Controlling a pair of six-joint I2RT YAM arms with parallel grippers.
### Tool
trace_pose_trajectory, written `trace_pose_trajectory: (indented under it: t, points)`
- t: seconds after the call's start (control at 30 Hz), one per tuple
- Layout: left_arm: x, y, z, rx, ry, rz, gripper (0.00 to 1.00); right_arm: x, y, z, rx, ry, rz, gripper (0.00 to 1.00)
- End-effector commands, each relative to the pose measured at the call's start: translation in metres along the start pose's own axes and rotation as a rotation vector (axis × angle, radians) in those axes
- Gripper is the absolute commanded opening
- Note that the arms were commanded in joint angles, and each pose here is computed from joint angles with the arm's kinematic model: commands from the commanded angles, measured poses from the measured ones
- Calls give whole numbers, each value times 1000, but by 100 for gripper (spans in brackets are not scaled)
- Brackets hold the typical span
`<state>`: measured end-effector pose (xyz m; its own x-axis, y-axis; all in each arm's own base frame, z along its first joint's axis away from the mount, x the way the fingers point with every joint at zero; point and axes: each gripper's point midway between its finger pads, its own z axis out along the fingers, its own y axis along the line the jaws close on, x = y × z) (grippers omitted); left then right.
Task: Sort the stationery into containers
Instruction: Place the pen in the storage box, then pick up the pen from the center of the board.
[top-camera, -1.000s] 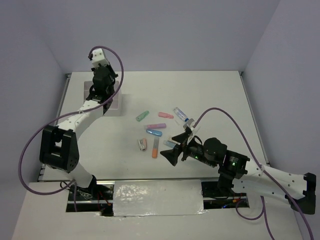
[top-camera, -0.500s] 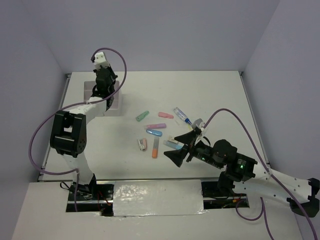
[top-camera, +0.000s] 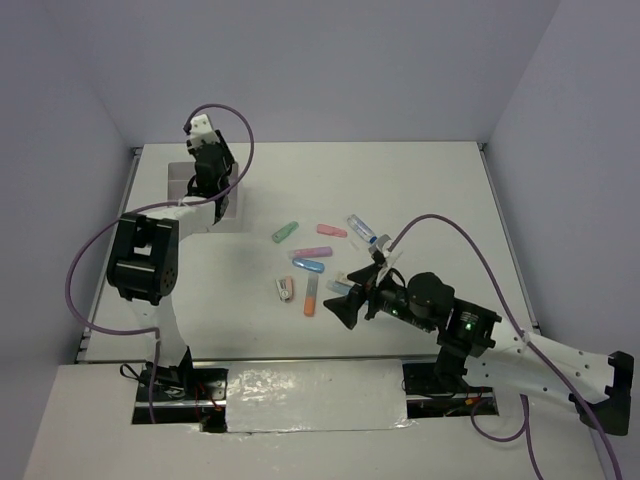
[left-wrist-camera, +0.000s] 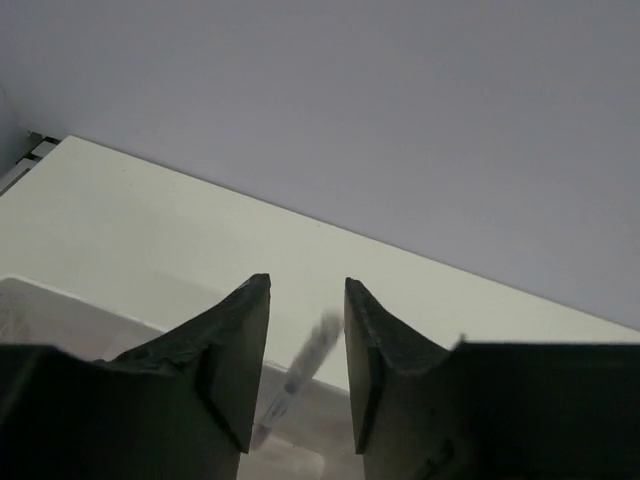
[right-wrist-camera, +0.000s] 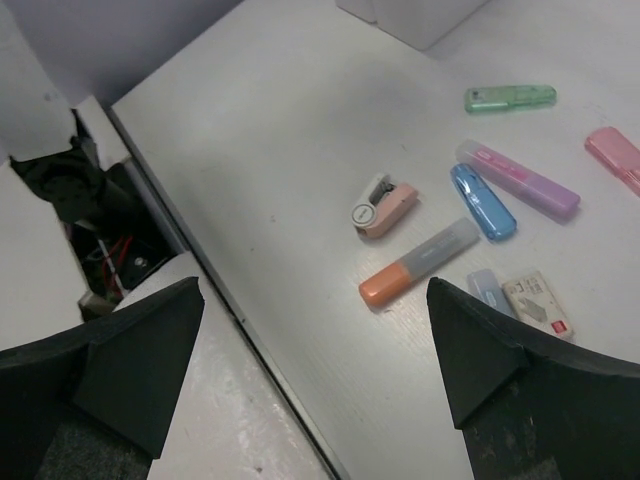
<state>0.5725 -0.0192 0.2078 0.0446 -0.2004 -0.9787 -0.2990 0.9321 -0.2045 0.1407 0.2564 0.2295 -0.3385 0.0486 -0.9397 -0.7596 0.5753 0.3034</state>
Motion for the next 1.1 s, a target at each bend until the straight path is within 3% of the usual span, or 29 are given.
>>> trace_pose_trajectory:
  t: [0.0,0.13,0.17,0.23,0.3,0.33,0.37,0.4,0.43,0.47,0.57,0.63,0.67,0.73,0.77,0.8,0.9,1.07]
  points:
    - [-23,3,0,-5,-69,-71,54,-20,-8,4,29,-37,27,100]
    - [-40,5,-8,-12,-82,-94,73,-21,-24,9,65,-26,78,100]
    - [-44,7,-11,-20,-80,-102,82,-21,-32,10,92,-20,90,100]
    - [-61,13,-19,-57,-76,-133,91,-25,-69,11,236,15,154,100]
    - [-99,12,-30,-72,-98,-178,99,-5,-106,20,363,129,203,100]
    - [-110,11,-34,-80,-86,-212,99,-3,-131,18,419,153,234,100]
    - [-96,17,-43,-110,30,-167,99,-2,-145,18,458,191,248,100]
    - [-135,8,-48,-99,20,-198,99,18,-166,23,517,284,263,100]
    - [-139,4,-54,-97,76,-235,99,24,-184,20,576,317,280,100]
    - [-120,11,-73,-120,222,-182,99,24,-193,21,614,350,284,100]
    - [-131,-6,-103,10,303,-216,99,41,-219,22,715,443,275,100]
    - [-104,-1,-126,21,413,-215,99,48,-229,22,719,479,266,100]
    - [-108,-6,-144,77,440,-231,99,53,-231,25,699,513,250,99]
    - [-78,-5,-170,114,547,-242,99,61,-235,24,699,567,230,90]
    - [-86,-14,-189,201,549,-262,99,69,-240,23,706,622,220,85]
    - [-67,-10,-200,210,581,-256,99,73,-243,21,711,644,220,82]
    - [-59,-5,-232,243,589,-203,99,87,-250,17,739,696,223,67]
    - [-53,11,-270,269,597,-139,99,112,-255,13,762,771,240,62]
